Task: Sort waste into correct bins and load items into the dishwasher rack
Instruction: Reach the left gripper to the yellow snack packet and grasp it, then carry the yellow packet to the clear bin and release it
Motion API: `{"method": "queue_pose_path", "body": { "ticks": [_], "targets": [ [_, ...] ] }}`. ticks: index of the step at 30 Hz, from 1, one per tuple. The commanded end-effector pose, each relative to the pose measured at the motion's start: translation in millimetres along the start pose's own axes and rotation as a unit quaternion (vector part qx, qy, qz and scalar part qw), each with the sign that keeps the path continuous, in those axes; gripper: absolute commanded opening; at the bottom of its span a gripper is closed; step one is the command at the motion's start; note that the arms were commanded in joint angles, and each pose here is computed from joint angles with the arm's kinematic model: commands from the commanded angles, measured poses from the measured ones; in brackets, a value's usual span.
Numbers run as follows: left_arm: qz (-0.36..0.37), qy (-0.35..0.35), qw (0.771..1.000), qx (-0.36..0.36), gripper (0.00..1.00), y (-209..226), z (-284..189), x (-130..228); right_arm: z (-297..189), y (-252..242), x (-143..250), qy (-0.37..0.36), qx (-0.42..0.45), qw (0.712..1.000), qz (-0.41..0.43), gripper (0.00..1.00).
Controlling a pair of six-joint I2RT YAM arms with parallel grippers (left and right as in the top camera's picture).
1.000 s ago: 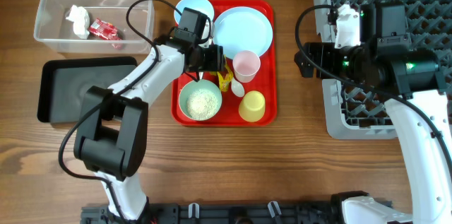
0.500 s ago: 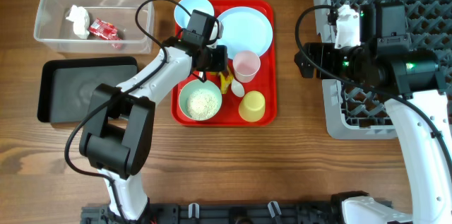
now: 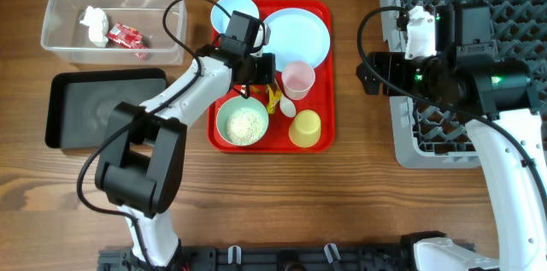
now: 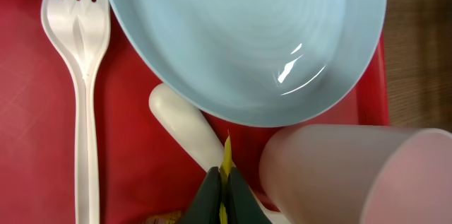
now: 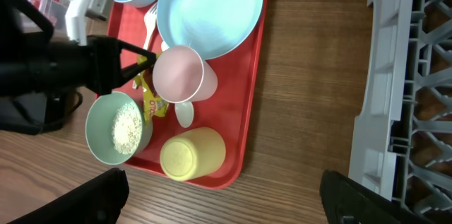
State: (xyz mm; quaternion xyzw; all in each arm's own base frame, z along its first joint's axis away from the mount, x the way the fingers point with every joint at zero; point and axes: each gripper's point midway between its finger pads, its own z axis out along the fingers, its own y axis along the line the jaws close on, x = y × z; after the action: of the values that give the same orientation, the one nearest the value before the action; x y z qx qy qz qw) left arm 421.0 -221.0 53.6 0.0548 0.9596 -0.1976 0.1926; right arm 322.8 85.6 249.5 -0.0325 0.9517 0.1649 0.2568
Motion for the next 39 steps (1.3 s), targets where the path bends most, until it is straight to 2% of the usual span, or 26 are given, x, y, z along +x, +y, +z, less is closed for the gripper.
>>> {"method": "queue_pose_path", "body": {
  "ticks": [1, 5, 8, 14, 20, 23, 24, 25, 26, 27, 28, 32, 37, 39],
  "targets": [
    [0.011, -0.079, 0.997, 0.021, 0.04, -18, -57, -42, -3, 1, -5, -0.008, 0.005, 1.0, -0.004, 0.92],
    [0.006, -0.145, 0.989, 0.018, 0.04, -14, -106, -74, -3, 1, -5, -0.009, 0.005, 1.0, -0.004, 0.92],
    [-0.016, -0.213, 0.976, -0.027, 0.04, 10, -148, -100, -3, 1, -6, -0.011, 0.005, 1.0, -0.004, 0.92],
    [-0.113, -0.353, 0.919, -0.131, 0.04, 100, -227, -147, -2, 1, -8, -0.014, 0.004, 1.0, -0.004, 0.92],
    [-0.159, -0.418, 0.878, -0.171, 0.04, 186, -246, -175, -2, 1, -9, -0.015, 0.004, 1.0, -0.003, 0.92],
    [-0.174, -0.42, 0.871, -0.186, 0.04, 218, -235, -177, -1, 1, -10, -0.015, 0.004, 1.0, -0.002, 0.92],
    [-0.179, -0.415, 0.871, -0.191, 0.12, 227, -228, -176, -1, 1, -9, -0.014, 0.004, 1.0, -0.001, 0.92],
    [-0.184, -0.408, 0.873, -0.196, 0.31, 237, -219, -174, 0, 1, -9, -0.013, 0.004, 1.0, 0.005, 0.92],
    [-0.189, -0.398, 0.875, -0.201, 0.71, 246, -208, -171, 0, 1, -10, -0.013, 0.004, 1.0, 0.009, 0.92],
    [-0.192, -0.391, 0.877, -0.204, 0.92, 250, -202, -168, 1, 1, -10, -0.013, 0.004, 1.0, 0.009, 0.92],
    [-0.194, -0.386, 0.878, -0.205, 1.0, 253, -197, -167, 1, 1, -10, -0.014, 0.004, 1.0, 0.008, 0.92],
    [-0.195, -0.377, 0.881, -0.208, 1.0, 255, -192, -164, 1, 1, -11, -0.015, 0.004, 1.0, 0.008, 0.92],
    [-0.19, -0.389, 0.878, -0.203, 1.0, 242, -215, -165, 1, 1, -11, -0.016, 0.004, 1.0, 0.006, 0.92],
    [-0.187, -0.38, 0.886, -0.19, 1.0, 230, -224, -161, 1, 1, -12, -0.017, 0.004, 1.0, 0.006, 0.92]
  ]
}}
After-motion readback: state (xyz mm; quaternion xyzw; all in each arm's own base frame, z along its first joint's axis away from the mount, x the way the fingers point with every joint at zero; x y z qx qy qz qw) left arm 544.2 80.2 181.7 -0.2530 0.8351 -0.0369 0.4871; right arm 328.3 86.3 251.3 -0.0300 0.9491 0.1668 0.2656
